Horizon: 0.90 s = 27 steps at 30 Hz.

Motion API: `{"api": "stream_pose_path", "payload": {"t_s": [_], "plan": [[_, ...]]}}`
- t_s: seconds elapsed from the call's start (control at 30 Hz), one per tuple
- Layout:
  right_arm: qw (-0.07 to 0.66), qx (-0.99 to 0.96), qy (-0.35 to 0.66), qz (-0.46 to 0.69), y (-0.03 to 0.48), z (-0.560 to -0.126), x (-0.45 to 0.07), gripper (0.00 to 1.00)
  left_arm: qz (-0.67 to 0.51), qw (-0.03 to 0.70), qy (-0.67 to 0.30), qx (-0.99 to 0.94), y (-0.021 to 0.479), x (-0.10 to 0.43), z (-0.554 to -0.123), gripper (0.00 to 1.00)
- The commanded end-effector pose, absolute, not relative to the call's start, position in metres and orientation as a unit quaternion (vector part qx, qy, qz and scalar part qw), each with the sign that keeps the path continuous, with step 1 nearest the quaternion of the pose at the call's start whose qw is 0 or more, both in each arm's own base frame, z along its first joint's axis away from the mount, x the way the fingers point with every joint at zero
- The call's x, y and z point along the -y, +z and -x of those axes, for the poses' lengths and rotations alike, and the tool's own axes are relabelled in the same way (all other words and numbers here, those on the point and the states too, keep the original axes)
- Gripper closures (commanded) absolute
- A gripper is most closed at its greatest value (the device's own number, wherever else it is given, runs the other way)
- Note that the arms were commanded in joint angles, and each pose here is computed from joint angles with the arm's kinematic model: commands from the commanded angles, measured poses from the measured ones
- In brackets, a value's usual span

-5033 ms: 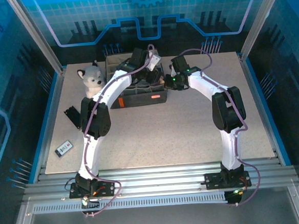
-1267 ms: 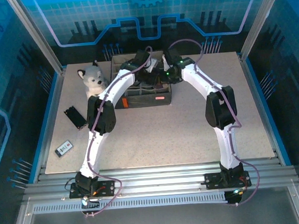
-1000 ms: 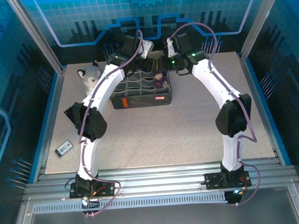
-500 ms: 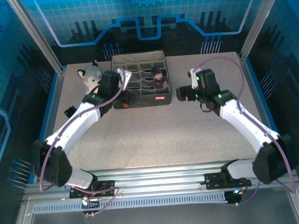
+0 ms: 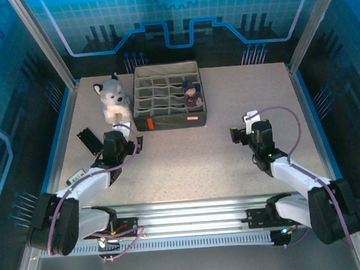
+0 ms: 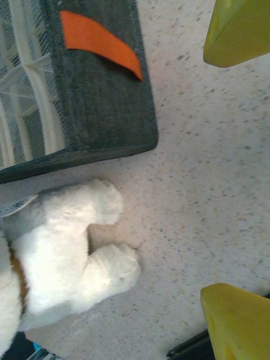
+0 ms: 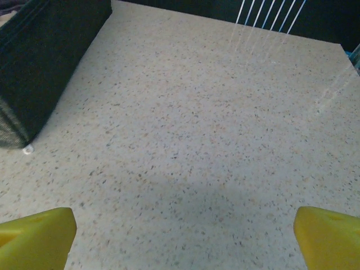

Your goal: Roll the socks

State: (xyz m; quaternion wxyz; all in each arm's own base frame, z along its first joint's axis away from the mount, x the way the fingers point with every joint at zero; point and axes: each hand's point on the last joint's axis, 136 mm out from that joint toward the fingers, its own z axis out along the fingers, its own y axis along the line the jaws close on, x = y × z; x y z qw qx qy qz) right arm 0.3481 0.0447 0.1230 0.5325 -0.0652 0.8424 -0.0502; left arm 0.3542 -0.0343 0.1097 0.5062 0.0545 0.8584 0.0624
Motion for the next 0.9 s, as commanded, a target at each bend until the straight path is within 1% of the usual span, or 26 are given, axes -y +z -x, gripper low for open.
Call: {"api": "stream_pose_path", "payload": {"t_s": [0.0,0.13,0.17,0.23,0.33,0.37,0.5,0.6,0.67,0.77,0.87], "plan": [[0.602,-0.795,-0.058,0.055,0.139,-0.368,-0.039,0.00,-0.065,0.538,0.096,-0.835,0.121,0.029,-0.377,0.00],[0.604,-0.789,-0.063,0.088,0.129,-0.381,-0.045,0.00,-0.049,0.552,0.106,-0.826,0.116,0.020,-0.390,0.01],[0.610,-0.785,-0.061,0.088,0.129,-0.384,-0.044,0.00,-0.046,0.544,0.105,-0.831,0.112,0.018,-0.391,0.01],[0.601,-0.794,-0.059,0.067,0.118,-0.388,-0.034,0.00,-0.047,0.534,0.104,-0.837,0.106,0.017,-0.395,0.00],[0.613,-0.787,-0.045,0.046,0.107,-0.386,-0.026,0.00,-0.057,0.530,0.095,-0.841,0.102,0.021,-0.395,0.01],[0.624,-0.779,-0.047,0.044,0.109,-0.385,-0.025,0.00,-0.057,0.532,0.094,-0.840,0.103,0.021,-0.395,0.01],[0.612,-0.789,-0.034,0.052,0.107,-0.389,-0.028,0.00,-0.053,0.532,0.092,-0.840,0.103,0.021,-0.394,0.01],[0.591,-0.804,-0.029,0.051,0.102,-0.396,-0.026,0.00,-0.028,0.542,0.048,-0.838,0.109,0.028,-0.394,0.01],[0.583,-0.811,-0.022,0.044,0.100,-0.399,-0.023,0.00,-0.046,0.558,0.025,-0.828,0.111,0.039,-0.397,0.01],[0.580,-0.813,-0.017,0.044,0.099,-0.399,-0.023,0.00,-0.007,0.570,0.060,-0.820,0.110,0.022,-0.401,0.00],[0.580,-0.813,-0.017,0.044,0.099,-0.399,-0.022,0.00,0.002,0.574,0.060,-0.817,0.110,0.019,-0.398,0.00]]}}
